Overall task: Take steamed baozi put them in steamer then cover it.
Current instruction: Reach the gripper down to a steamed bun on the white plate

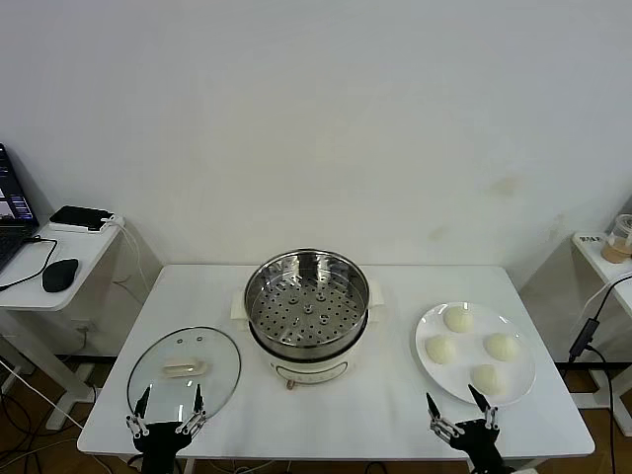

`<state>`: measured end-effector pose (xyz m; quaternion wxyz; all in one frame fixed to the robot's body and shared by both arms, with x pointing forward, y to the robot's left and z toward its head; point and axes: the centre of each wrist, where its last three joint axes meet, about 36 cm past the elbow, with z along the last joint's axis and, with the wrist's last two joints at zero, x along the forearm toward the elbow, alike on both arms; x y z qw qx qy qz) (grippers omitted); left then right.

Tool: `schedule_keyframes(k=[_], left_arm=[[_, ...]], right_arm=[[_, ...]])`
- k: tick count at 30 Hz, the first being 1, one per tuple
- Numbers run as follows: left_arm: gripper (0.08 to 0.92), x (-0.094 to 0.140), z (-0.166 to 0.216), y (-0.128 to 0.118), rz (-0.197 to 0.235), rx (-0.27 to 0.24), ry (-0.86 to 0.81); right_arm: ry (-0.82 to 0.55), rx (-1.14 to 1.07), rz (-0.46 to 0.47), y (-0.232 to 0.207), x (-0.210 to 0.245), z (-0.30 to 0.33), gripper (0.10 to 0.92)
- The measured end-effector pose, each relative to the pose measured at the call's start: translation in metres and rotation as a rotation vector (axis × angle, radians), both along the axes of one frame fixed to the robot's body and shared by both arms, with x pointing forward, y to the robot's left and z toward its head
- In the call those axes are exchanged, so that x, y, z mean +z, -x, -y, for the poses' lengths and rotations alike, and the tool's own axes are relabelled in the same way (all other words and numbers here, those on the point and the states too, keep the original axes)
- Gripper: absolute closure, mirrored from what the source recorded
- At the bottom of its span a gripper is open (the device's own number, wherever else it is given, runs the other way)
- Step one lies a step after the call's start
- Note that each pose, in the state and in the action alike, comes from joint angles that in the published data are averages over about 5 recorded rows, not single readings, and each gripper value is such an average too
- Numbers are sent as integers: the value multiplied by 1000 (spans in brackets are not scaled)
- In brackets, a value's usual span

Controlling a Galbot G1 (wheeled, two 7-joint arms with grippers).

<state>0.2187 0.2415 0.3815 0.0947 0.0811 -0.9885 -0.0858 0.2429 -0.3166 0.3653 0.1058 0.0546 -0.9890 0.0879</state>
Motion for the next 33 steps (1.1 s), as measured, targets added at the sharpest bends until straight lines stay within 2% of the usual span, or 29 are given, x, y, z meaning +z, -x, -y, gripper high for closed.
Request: schedule_keyframes(k=[5,17,25,33], left_arm=[[177,7,-1,-5,10,-2,-12],[177,23,-7,-22,40,-54,-81],[177,27,-9,-22,52,-62,-124],[177,32,-11,-24,71,-51,-146]], right_arm=[[128,17,10,-20,10,18,200],[619,185,-38,-104,58,96,200],[900,385,-135,-178,99,144,200],[1039,608,-279,-251,124,162,200]])
